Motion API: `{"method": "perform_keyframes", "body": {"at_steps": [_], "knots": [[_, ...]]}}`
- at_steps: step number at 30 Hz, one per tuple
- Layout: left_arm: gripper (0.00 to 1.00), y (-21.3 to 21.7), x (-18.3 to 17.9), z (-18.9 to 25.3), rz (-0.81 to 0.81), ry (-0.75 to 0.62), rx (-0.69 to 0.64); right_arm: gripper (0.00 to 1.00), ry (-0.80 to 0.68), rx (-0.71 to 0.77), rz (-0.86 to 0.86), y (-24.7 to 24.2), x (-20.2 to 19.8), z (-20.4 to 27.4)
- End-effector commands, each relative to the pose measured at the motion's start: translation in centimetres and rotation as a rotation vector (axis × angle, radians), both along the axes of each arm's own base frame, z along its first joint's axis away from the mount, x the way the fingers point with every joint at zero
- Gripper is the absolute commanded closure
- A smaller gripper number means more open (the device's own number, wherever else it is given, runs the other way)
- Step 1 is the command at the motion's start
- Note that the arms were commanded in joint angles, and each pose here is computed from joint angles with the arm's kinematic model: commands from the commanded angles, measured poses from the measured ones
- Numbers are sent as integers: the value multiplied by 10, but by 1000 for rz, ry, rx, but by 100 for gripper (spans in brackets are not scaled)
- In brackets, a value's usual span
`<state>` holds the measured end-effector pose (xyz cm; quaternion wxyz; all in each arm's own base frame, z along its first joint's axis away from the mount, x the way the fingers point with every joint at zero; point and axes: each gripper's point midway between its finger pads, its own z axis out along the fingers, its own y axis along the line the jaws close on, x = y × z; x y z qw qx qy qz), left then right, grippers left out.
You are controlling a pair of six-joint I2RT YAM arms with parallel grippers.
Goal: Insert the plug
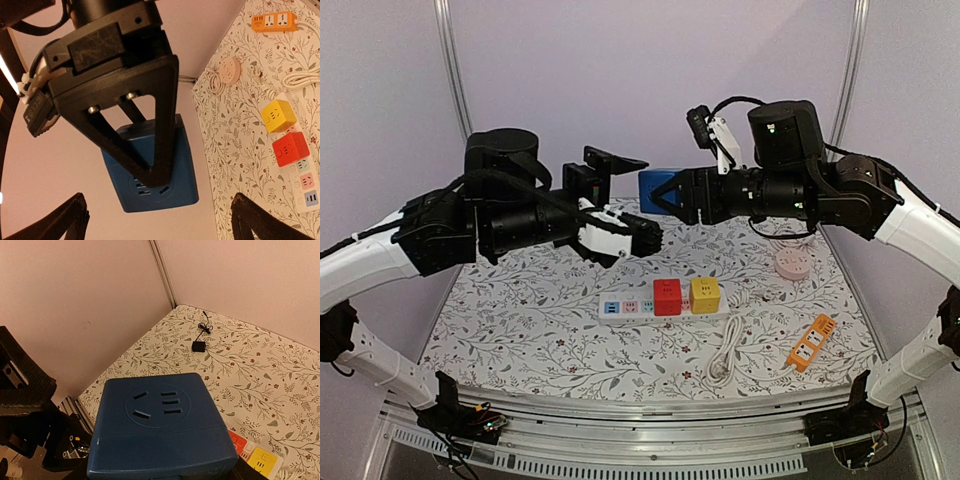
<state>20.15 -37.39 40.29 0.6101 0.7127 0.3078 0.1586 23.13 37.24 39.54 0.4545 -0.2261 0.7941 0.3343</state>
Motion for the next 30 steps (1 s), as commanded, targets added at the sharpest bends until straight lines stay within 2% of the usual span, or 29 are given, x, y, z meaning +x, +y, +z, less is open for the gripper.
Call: {"method": "perform_keyframes", "body": {"at_steps": [1,5,7,13,17,20,21,22,23,24,25,26,30], "knots": [[0,-1,16,-11,18,86,21,100,-34,67,64,11,-8,23],[1,-9,31,4,47,52,-12,100,-24,64,82,14,-10,20],[8,-11,37,5,57,43,-19,100,-23,72,110,18,-14,20],[48,-10,32,3,12,50,-20,100,-40,69,100,15,-13,23],[65,-13,26,5,-15,48,-33,100,-42,65,104,17,-13,22],[99,-16,24,9,-23,38,-53,100,-38,62,109,20,-12,20],[100,-16,24,12,-19,42,-74,100,-37,64,112,21,-12,20],[100,-16,24,15,-18,46,-91,93,-39,64,116,21,-13,20],[100,-15,23,20,-17,71,-128,74,-45,66,123,22,-14,21],[100,-13,21,25,-19,97,-162,46,-54,63,134,22,-15,21],[100,-9,19,31,-23,128,-200,11,-79,55,154,21,-17,23],[100,-5,16,35,-27,171,-232,2,-100,51,163,19,-19,25],[100,9,4,33,-41,362,-290,1,-246,52,294,12,-41,41]]}}
